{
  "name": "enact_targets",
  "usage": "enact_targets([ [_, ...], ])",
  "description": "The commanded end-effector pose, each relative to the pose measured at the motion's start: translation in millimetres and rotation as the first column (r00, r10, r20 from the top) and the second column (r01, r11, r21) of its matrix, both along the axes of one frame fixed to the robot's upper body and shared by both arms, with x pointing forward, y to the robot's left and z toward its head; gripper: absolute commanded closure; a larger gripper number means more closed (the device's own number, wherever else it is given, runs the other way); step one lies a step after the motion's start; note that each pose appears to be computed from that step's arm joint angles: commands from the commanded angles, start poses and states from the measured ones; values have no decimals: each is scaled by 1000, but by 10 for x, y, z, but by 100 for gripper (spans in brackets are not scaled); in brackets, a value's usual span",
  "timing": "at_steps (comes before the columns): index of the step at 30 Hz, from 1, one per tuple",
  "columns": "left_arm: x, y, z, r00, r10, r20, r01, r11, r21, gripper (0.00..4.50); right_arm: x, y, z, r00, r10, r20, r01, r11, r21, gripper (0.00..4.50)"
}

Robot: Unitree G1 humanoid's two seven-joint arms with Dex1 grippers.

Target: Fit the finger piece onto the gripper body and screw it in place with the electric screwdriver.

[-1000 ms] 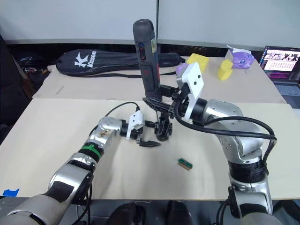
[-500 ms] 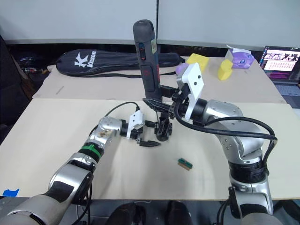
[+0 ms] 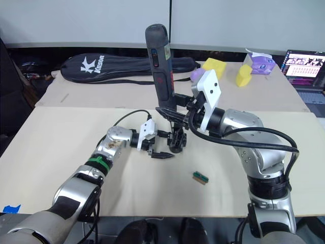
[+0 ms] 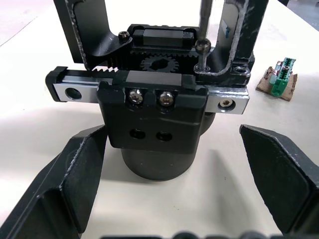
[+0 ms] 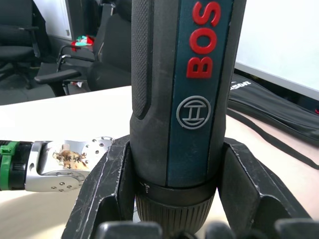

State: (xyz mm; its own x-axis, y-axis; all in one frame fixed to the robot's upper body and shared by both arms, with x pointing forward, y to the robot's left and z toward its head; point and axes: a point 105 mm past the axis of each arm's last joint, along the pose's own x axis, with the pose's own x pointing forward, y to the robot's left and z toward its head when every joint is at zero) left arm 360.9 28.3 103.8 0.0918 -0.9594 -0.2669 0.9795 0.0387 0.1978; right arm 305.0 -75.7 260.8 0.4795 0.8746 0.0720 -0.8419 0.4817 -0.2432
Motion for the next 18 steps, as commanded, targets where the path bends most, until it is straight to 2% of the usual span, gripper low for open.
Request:
enact_targets([
  [1, 28, -25, 112, 999, -7, 43, 8, 1000, -16, 0, -71, -10, 149, 997, 10, 82, -12, 1000, 24, 258],
  [18, 62, -107, 55, 999, 17, 29, -17, 1000, -11, 0, -37, -24, 61, 998, 0, 67, -1, 1000, 12, 258],
])
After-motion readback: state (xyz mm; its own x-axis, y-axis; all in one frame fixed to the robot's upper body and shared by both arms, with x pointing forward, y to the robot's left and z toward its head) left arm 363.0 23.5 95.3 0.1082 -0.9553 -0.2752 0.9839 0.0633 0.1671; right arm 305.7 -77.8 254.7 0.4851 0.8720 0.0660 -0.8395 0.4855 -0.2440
